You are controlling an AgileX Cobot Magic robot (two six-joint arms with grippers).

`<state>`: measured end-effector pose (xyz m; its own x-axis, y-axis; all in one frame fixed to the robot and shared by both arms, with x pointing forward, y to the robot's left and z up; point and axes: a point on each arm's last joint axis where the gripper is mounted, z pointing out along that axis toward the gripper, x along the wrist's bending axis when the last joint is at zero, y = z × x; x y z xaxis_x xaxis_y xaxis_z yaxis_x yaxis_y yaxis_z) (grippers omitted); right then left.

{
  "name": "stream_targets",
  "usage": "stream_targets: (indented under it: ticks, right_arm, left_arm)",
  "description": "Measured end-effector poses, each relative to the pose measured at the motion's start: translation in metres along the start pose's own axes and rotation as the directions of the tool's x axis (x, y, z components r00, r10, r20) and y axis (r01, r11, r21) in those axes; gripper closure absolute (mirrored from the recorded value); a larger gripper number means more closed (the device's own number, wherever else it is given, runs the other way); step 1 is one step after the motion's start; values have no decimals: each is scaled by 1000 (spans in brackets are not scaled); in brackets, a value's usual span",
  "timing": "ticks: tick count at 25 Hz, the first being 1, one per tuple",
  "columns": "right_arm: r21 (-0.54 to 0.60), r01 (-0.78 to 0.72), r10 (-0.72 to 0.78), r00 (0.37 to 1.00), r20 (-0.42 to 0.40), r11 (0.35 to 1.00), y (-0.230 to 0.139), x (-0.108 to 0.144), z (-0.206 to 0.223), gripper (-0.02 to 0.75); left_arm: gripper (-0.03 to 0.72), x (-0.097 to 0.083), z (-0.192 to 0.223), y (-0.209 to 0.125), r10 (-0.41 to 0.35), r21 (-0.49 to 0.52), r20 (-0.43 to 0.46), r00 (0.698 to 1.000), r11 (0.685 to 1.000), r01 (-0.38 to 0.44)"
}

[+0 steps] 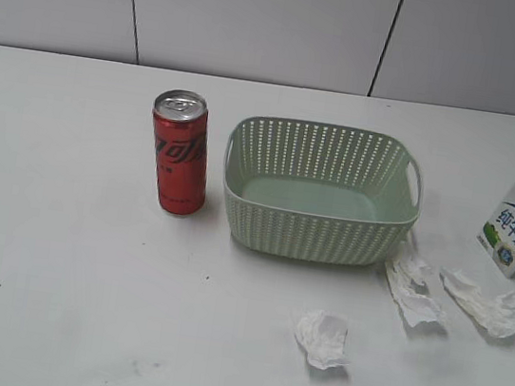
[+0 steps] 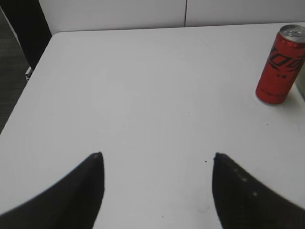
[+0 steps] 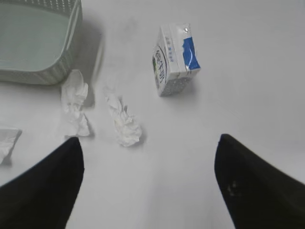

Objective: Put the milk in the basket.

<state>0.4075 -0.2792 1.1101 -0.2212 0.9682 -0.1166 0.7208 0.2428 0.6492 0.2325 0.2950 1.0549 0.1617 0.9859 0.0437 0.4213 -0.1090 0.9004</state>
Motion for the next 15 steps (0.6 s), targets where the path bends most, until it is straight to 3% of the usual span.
stream_targets:
  ticks: [8,15]
  right_arm:
    - [198,49,-39,998,-53,979,60,-8,71,72]
    - [340,81,-62,996,-67,937,71,-35,135,78]
  left_arm:
    - [163,0,0,0,0,0,0,1000,1000,0]
    - [163,0,0,0,0,0,0,1000,1000,0]
